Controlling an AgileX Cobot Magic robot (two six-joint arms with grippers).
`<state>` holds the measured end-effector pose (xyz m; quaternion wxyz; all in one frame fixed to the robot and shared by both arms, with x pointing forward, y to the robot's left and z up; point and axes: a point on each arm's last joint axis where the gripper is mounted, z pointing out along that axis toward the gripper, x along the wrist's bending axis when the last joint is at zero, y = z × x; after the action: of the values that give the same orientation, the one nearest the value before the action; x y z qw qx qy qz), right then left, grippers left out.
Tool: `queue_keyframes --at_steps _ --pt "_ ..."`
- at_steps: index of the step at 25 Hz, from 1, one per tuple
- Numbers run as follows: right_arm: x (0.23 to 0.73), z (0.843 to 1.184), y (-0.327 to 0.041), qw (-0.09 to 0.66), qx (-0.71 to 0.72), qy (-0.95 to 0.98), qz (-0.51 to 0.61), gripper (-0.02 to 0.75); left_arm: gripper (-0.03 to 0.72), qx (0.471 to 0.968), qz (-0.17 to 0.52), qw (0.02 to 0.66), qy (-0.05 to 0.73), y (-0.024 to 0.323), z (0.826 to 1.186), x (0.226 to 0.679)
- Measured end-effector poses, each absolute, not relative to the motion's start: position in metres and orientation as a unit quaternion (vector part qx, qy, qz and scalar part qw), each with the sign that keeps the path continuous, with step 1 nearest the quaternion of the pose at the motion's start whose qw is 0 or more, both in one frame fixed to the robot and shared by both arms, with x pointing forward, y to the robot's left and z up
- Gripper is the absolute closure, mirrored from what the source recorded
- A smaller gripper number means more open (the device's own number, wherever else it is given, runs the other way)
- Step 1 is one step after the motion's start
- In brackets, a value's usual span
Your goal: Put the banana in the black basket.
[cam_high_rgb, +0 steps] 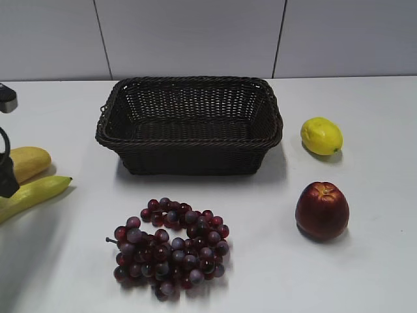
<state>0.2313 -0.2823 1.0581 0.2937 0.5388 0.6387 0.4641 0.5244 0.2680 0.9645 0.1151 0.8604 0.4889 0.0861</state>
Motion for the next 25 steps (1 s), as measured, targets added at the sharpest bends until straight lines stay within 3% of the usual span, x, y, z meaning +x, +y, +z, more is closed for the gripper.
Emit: queue_keyframes --at_steps 20,22,25 --pt "0.231 1.058 -0.282 0.294 0.539 0.639 0.464 0.439 0.062 0.906 0.081 0.062 0.412 0.256 0.895 0.559" --pt "0.231 1.058 -0.282 0.294 0.539 0.639 0.464 0.439 0.115 0.907 0.08 0.062 0.409 0.254 0.895 0.559" --pt "0.231 1.058 -0.282 0.294 0.539 0.639 0.464 0.439 0.294 0.91 0.074 0.06 0.404 0.25 0.895 0.558"
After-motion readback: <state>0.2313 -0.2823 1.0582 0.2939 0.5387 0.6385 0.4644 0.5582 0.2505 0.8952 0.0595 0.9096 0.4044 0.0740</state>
